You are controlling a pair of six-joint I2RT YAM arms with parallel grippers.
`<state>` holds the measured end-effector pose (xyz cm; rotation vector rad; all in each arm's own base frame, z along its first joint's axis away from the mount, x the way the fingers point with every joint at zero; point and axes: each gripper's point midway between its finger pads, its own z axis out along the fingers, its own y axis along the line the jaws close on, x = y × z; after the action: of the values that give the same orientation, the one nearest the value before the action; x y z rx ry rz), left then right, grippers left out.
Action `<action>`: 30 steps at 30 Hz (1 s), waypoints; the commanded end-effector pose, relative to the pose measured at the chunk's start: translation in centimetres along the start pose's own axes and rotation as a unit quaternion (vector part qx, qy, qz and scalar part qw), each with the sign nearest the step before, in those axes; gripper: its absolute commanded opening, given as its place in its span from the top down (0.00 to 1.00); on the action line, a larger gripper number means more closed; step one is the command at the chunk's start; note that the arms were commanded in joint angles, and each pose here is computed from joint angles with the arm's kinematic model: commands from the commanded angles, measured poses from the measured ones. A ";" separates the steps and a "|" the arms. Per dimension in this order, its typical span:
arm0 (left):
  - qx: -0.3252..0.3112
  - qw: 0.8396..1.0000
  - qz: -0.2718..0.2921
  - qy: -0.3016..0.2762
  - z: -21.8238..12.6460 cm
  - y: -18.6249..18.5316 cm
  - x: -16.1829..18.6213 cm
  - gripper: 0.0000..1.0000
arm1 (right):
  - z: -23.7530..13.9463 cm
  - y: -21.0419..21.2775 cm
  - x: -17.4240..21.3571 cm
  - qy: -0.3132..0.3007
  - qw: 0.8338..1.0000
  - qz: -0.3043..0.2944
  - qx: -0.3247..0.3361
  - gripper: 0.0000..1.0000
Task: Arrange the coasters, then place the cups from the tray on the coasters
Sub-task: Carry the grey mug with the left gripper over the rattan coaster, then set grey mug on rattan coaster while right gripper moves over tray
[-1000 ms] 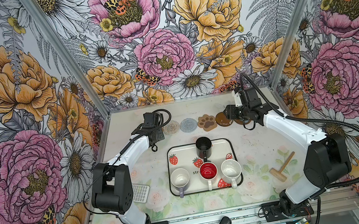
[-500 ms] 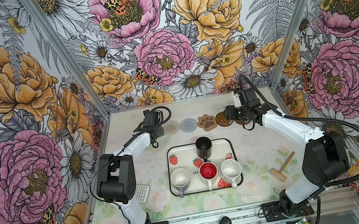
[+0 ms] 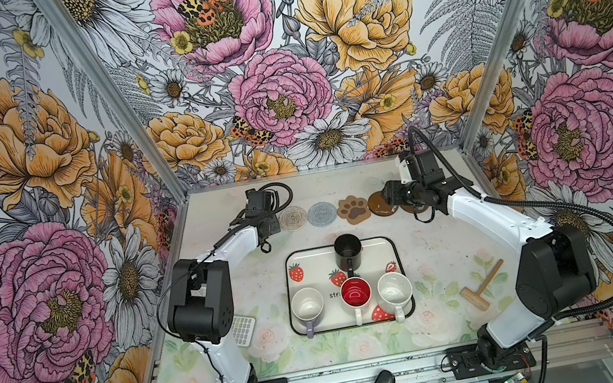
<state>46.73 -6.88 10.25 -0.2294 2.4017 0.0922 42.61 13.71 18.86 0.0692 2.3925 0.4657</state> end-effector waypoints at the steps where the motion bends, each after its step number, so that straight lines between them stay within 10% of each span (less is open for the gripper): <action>1: -0.002 0.998 -0.018 -0.053 -0.1 0.3 -3.0 1.00 | -0.4 1.0 -1.2 -0.017 1.000 0.000 -0.015 0.40; 11: -0.013 0.999 -0.016 -0.046 -0.2 0.7 -2.2 0.99 | -0.6 1.1 -1.1 -0.018 1.000 0.001 -0.017 0.40; 22: -0.019 0.998 -0.006 -0.052 -1.5 0.8 -2.4 0.38 | -1.3 1.2 -1.1 -0.024 1.000 0.000 -0.019 0.40; 30: -0.025 0.996 0.000 -0.088 -5.6 1.3 -3.9 0.27 | -1.5 1.8 -0.9 -0.023 0.999 -0.001 -0.028 0.40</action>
<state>46.54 -5.98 14.70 -0.2413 2.2785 0.1427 42.38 14.12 19.46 0.0639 2.3802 0.4807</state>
